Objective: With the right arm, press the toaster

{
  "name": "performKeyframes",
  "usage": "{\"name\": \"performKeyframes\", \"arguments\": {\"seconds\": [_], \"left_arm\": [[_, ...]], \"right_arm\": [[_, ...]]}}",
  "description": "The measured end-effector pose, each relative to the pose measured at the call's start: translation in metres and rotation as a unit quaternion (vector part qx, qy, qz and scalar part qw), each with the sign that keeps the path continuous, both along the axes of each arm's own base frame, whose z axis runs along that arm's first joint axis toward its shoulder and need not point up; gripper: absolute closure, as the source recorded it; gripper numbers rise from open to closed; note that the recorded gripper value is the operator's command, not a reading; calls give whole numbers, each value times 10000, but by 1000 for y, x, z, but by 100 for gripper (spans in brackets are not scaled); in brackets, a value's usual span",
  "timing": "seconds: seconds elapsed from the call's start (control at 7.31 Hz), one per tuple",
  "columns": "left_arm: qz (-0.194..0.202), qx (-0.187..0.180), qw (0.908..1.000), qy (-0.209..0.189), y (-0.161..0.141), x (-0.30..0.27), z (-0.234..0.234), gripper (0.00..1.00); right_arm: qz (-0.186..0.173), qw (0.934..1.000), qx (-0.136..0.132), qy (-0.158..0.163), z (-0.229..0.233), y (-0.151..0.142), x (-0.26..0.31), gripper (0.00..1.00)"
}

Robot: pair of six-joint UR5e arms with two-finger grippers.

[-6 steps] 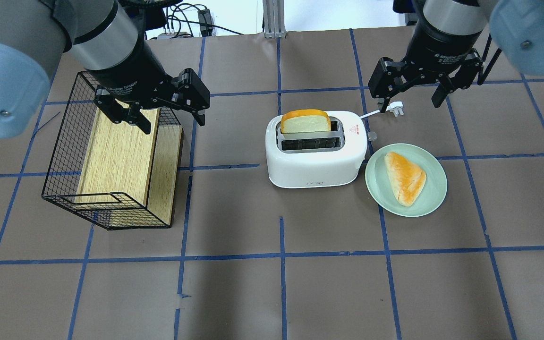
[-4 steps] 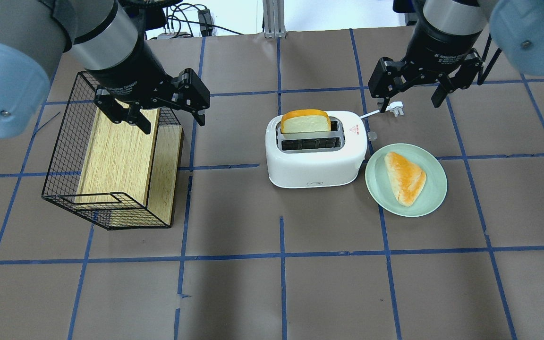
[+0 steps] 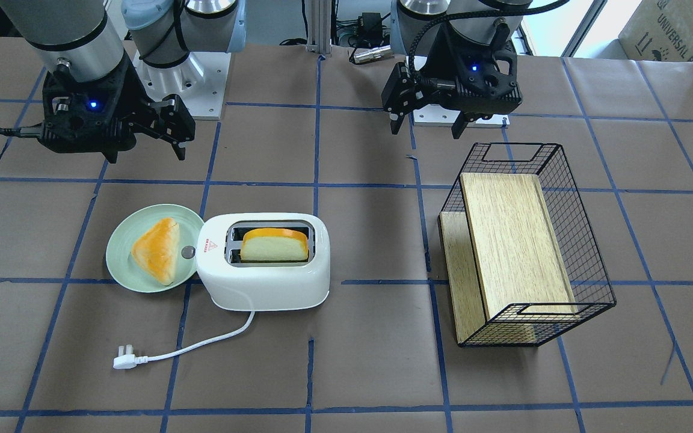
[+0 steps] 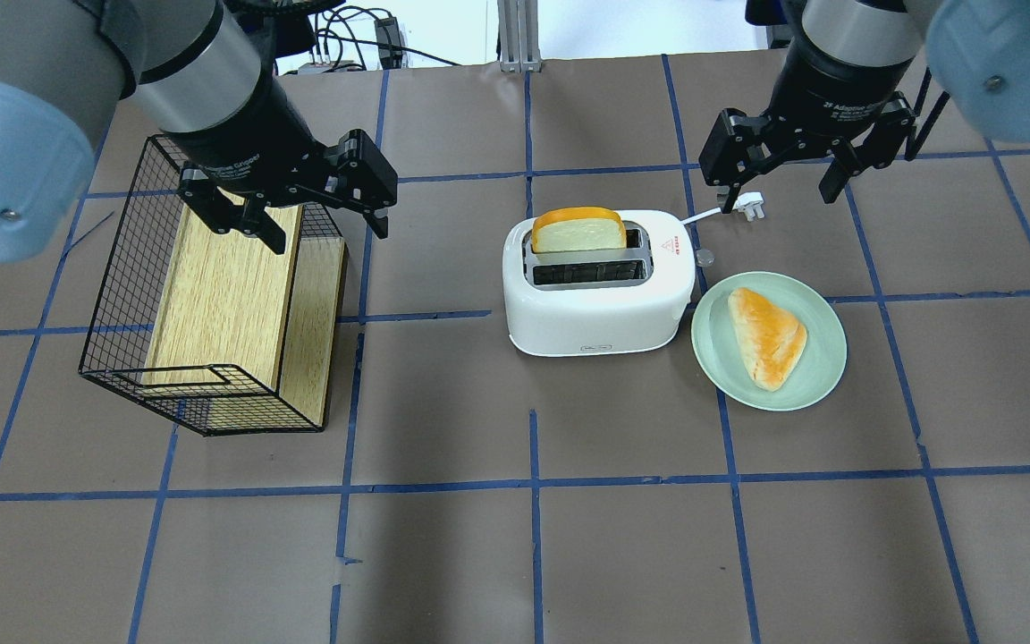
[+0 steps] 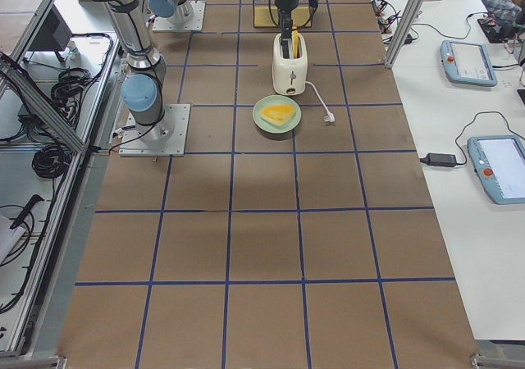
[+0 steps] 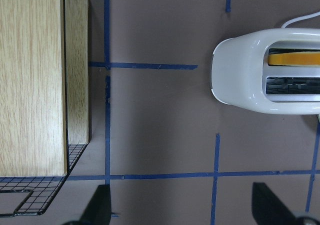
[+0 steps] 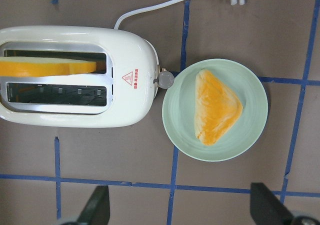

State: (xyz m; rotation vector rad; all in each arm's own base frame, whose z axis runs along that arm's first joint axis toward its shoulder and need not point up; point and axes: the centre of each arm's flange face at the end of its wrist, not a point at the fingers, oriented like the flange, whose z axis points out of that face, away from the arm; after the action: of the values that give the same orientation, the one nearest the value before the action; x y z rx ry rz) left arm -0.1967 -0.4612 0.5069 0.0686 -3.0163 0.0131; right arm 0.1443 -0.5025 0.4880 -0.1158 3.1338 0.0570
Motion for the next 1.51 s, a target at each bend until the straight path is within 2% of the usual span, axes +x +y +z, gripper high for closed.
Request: {"name": "performKeyframes", "arguments": {"seconds": [1.23,1.51], "left_arm": [[0,0,10000,0,0,0,0,0],[0,0,10000,0,0,0,0,0]], "right_arm": [[38,10000,49,-24,-4,-2,0,2],[206,9998,-5,-27,-5,-6,0,2]]}}
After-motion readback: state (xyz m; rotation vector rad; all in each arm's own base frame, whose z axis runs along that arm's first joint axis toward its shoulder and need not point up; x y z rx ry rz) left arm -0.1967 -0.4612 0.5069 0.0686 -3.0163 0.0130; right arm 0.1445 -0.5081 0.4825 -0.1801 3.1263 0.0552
